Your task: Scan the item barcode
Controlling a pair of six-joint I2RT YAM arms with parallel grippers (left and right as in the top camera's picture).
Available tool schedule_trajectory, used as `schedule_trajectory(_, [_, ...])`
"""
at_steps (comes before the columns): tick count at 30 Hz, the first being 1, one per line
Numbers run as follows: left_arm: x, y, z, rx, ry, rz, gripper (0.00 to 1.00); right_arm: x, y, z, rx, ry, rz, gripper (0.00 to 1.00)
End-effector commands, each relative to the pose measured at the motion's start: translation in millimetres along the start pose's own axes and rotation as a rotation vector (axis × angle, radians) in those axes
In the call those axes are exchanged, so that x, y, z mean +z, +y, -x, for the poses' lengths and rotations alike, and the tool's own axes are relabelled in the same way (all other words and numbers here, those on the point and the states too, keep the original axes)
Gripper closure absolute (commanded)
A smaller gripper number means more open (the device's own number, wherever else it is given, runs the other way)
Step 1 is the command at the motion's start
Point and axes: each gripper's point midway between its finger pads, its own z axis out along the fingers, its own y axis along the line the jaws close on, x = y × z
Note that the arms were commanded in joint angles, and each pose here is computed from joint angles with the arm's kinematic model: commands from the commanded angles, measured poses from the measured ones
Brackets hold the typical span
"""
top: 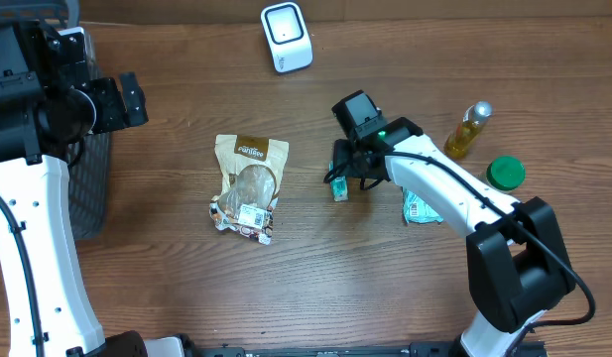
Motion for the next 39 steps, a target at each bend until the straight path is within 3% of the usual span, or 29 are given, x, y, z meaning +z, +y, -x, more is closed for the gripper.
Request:
schedule_trajectory(1, [-2.2, -1.1, 3.7, -0.002, -0.013, 0.0, 0.0, 1.9, -11.9, 7.7, 0.054, -0.02, -0.029, 0.73])
schedule_trajectory(3, [-2.2, -1.1, 3.7, -0.002, -0.013, 0.0, 0.0, 2.2, -14.5, 8.3, 0.075, -0.019, -0.031, 0.92])
schedule_trajectory(4, [-2.2, -1.1, 3.7, -0.002, -0.013, 0.0, 0.0, 2.7, -14.7, 7.6, 0.079, -0.017, -0.029, 0.96])
schedule_trajectory(20, [-2.2, -1.1, 3.6, -0.002, -0.012, 0.0, 0.0, 13.4, -4.6, -24.9, 0.067, 0.095, 0.04, 0.96])
schedule_trajectory(39, [-2.2, -1.1, 3.7, -0.002, -0.013, 0.0, 0.0, 9.8, 21.4, -36.0, 0.063, 0.162, 0.177, 0.96])
